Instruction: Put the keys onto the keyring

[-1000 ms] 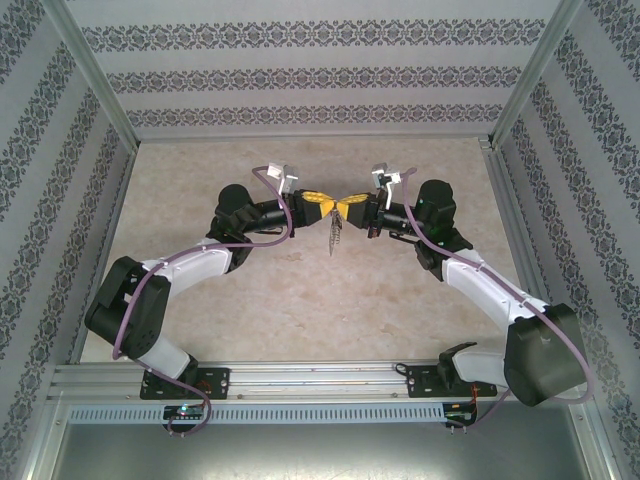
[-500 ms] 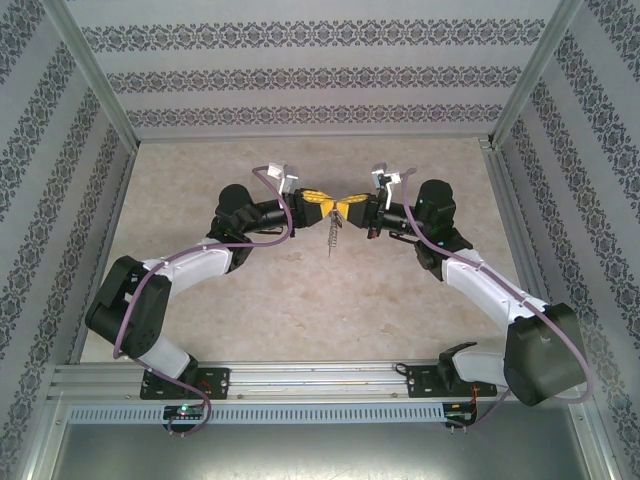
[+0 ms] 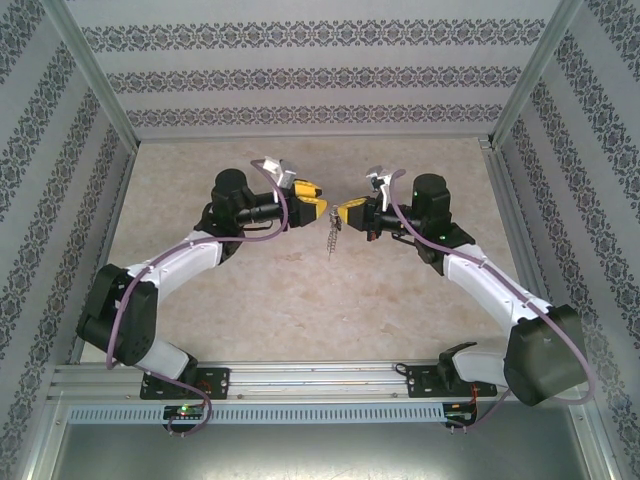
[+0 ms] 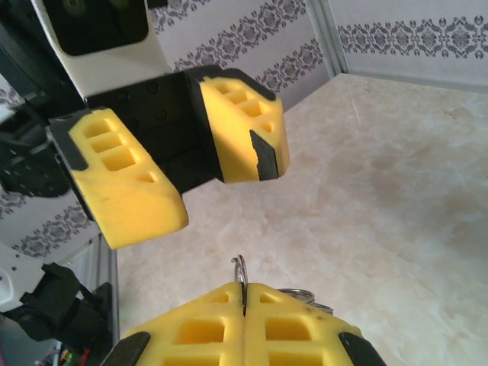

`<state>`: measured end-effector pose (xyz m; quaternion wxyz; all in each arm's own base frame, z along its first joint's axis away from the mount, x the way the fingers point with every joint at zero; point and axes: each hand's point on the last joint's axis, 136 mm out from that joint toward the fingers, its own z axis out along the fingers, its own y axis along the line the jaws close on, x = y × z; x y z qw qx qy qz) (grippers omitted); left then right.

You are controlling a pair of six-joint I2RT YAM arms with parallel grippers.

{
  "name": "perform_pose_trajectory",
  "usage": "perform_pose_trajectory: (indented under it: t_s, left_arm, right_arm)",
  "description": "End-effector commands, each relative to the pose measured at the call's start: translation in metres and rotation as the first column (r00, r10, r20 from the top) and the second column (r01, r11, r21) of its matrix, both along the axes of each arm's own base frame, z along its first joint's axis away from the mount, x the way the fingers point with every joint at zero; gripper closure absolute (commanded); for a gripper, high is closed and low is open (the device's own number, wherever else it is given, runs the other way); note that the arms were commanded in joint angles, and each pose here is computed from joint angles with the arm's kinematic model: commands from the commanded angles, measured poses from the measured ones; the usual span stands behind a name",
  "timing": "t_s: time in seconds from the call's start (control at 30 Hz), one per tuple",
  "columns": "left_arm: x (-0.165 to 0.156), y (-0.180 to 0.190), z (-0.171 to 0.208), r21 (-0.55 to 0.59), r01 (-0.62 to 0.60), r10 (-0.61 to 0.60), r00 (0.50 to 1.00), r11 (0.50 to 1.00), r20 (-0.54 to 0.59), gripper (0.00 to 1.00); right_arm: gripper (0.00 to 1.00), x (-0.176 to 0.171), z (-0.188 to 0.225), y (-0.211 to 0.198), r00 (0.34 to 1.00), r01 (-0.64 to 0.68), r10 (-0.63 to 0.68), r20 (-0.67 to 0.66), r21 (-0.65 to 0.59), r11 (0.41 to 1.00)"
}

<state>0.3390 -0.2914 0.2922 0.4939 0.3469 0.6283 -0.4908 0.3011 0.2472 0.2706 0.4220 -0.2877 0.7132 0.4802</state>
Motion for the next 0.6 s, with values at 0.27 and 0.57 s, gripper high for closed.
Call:
perform_pose_trajectory:
  t_s: [0.27,0.57]
  left_arm:
    - [-0.016,0.004,-0.017,0.222,0.105,-0.108,0.994,0.969,-0.001,0.41]
    - [-0.021,-0.001,-0.028,0.226,0.190,-0.177,0.981,0.955,-0.075,0.42]
  right_arm:
    - [1.00,0.001,-0.017,0.001,0.995,0.035,-0.009,0.104,-0.257,0.966]
    - [1.00,-0.009,-0.013,0.007,0.991,0.009,0.031,0.133,-0.295,0.955]
